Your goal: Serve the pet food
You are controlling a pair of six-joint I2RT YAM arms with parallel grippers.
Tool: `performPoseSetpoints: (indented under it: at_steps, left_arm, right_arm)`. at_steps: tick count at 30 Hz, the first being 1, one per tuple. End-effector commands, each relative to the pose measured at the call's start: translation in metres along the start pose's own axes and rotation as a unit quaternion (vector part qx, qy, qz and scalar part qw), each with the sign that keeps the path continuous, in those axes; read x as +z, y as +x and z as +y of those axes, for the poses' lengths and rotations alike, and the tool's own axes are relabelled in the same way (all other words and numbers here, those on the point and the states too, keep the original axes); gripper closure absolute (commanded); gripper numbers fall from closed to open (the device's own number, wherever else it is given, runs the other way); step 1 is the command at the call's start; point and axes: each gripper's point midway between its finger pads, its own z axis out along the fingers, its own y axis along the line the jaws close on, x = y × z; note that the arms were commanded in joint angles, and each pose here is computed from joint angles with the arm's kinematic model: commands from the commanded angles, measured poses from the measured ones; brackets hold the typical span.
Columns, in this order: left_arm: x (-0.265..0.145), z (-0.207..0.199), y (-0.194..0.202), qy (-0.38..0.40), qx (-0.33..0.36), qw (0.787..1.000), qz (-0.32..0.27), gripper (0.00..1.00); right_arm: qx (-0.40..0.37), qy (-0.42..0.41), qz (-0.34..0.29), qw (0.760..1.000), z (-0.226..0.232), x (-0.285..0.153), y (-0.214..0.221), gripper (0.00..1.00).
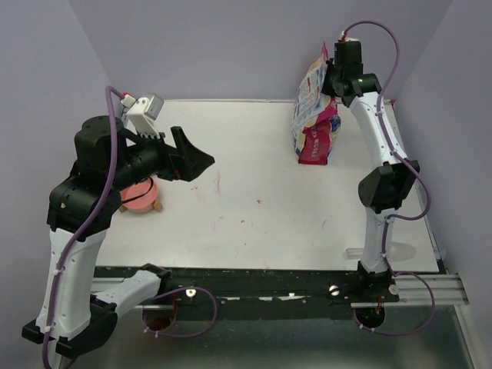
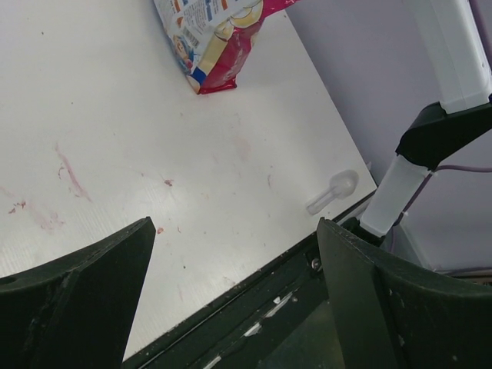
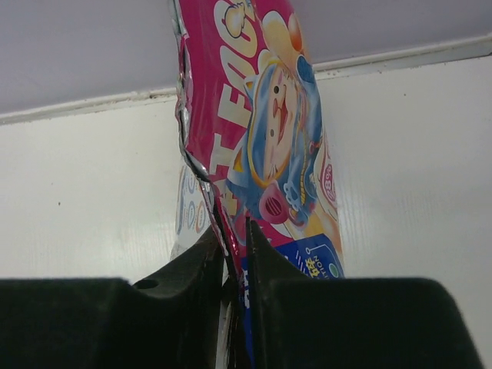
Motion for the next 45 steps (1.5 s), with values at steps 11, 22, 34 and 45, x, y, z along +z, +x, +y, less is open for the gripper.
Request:
performPoseSetpoints:
  at_steps: [11,22,34,45]
  left_arm:
    - [-0.006,-0.014,-0.004,0.025,-0.004,1.0,0.003,0.06]
    - [-0.001,-0.004,-0.002,-0.003,-0.026,1.0,0.009,0.08]
    - [0.014,0.014,0.01,-0.057,-0.113,0.991,0.043,0.18]
    - [0.074,0.02,0.053,-0.041,-0.347,0.929,0.124,0.26]
  right_arm:
    - [-0.042,-0.078,0.081,0.993,0.04,-0.005,0.053,0.99]
    - [-0.057,-0.18,0.132,0.973,0.126,-0.102,0.114,0.99]
    - [-0.006,-0.316,0.163,0.935,0.204,-0.236,0.147,0.99]
    - [0.039,-0.398,0.165,0.902,0.236,-0.296,0.164,0.99]
